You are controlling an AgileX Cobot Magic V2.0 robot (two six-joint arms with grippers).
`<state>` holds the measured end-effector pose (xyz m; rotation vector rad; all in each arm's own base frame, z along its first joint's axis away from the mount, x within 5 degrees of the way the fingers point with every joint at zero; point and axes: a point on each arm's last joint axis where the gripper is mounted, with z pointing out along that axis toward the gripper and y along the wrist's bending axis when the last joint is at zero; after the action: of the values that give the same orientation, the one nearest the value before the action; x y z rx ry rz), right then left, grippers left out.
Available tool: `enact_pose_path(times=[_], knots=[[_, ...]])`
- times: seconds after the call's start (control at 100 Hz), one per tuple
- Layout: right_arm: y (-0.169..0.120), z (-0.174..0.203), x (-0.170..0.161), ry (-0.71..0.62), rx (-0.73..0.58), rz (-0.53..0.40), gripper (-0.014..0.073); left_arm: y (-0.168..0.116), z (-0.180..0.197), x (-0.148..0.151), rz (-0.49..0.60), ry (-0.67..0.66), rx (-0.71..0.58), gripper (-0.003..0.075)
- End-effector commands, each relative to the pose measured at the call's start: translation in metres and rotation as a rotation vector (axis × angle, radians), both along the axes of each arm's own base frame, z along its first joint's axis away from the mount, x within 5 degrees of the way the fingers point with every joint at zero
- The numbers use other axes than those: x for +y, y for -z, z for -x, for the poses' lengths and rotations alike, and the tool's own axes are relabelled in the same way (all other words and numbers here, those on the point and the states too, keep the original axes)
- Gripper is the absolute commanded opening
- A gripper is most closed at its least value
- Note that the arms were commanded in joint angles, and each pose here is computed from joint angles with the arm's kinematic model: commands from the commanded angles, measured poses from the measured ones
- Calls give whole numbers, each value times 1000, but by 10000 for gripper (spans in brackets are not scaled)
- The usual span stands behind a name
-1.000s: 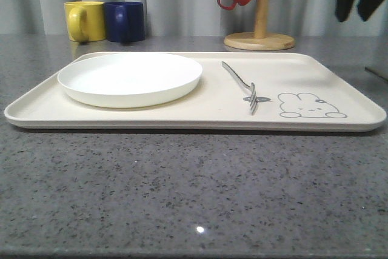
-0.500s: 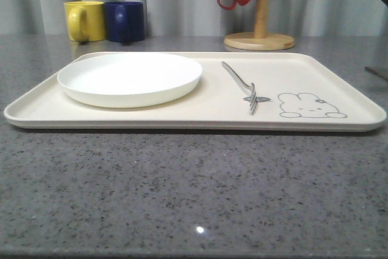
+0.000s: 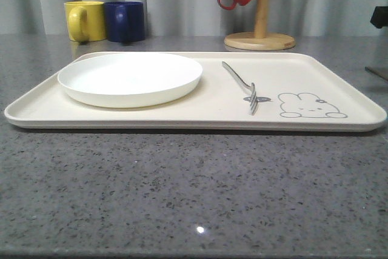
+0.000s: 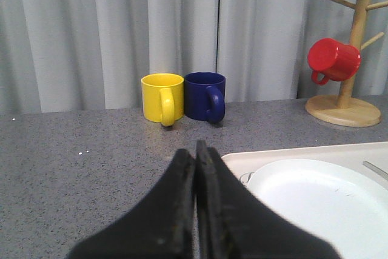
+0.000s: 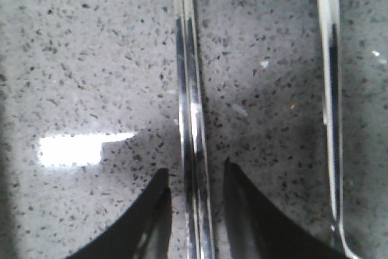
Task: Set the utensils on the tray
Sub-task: 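Grasp the steel chopsticks with the right gripper and lift, then lower the chopsticks onto the tray beside the fork, release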
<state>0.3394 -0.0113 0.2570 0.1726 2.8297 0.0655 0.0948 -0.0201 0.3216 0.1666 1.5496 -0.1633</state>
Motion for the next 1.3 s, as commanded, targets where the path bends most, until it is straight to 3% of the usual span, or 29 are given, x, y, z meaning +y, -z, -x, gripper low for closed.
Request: enact_pose_path(times=[0.0,0.22,0.27,0.42,0.62,0.83,1.09,1.29], knots=[[-14,-2,-2,-6,-70,2,239,-13,0,2,29,-19,-73,-17],[-8,-5,-2,-6,-53,1,226,-13,0,2,29,-19,-73,-17],[-8,-5,-2,-6,-50,1,179,-13,0,2,29,-19,-73,-17],[-10,-5,-1,-5,-45,-5,-85,-13,0,2,29,-19,-73,-17],[-38,1,9,-10,-78,-58,-65,-13,0,2,29,-19,-73,-17],[-72,14,46,-16,-180,-124,-65,-13,0,2,29,-19,-73,-17],[-74,15,107,-54,-255,-215,-65,-13,0,2,29,-19,-73,-17],[-60,8,133,-61,-258,-241,-65,-13,0,2,29,-19,-73,-17]])
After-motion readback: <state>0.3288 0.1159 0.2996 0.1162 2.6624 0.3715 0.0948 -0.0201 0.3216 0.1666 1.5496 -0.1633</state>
